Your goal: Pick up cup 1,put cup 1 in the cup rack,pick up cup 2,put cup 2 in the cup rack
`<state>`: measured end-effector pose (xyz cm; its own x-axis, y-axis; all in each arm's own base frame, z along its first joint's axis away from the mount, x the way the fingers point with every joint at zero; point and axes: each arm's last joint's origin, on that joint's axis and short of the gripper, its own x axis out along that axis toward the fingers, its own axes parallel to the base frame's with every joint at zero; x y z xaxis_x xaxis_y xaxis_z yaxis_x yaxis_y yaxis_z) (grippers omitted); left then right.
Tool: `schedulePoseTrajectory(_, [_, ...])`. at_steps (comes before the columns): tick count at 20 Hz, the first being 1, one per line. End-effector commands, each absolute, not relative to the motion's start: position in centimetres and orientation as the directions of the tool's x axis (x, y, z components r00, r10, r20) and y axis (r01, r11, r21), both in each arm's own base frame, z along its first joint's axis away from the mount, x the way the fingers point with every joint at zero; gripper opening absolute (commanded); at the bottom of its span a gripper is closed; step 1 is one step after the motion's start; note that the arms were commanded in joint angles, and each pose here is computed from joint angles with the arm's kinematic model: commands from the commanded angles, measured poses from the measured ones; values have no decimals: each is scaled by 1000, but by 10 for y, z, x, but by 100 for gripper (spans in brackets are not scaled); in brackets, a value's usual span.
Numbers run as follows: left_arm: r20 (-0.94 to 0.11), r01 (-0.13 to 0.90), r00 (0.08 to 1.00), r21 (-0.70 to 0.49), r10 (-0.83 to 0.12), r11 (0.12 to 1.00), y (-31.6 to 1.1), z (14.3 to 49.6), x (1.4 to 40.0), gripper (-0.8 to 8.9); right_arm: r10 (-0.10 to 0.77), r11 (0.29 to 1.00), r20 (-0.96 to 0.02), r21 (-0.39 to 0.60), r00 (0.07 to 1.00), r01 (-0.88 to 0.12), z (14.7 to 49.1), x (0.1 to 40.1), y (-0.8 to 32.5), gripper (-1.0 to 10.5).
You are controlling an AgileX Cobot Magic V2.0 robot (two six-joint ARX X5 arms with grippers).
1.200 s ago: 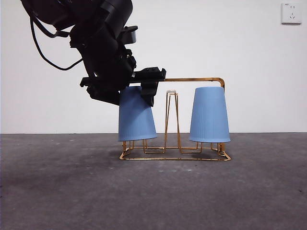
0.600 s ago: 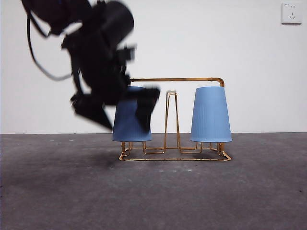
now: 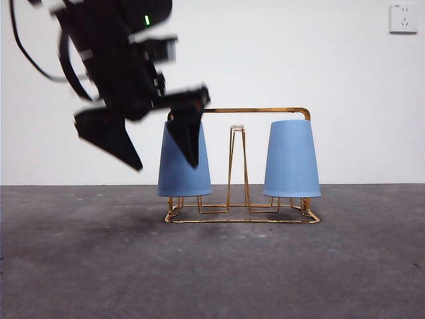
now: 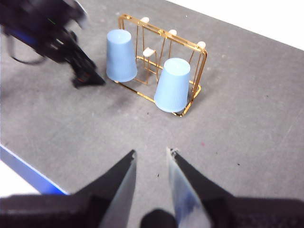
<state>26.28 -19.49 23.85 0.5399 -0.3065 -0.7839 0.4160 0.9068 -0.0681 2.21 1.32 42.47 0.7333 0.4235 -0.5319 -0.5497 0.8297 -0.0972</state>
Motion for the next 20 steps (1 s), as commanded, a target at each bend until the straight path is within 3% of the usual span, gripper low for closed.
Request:
schedulePoseTrajectory(1, [-755, 456, 544, -100, -366, 884, -189, 269, 238, 470, 416, 832, -546, -95, 727, -547, 423, 22, 13, 119])
schedulePoseTrajectory(9, [-648, 606, 495, -221, -579, 764, -141, 348, 141, 470, 410, 832, -557, -95, 722, -546, 422, 22, 13, 119])
schedulePoseTrajectory(18, [-606, 606, 513, -246, -608, 757, -106, 366, 104, 466, 410, 833, -557, -92, 722, -545, 422, 22, 13, 120])
schedulePoseTrajectory(19, [-609, 605, 511, -245, -606, 757, -106, 365, 103, 438, 410, 833, -557, -92, 722, -545, 422, 22, 13, 119])
schedulePoseTrajectory(20, [-611, 607, 508, -247, -608, 756, -106, 365, 103, 334, 410, 833, -557, -92, 722, -545, 422, 22, 13, 119])
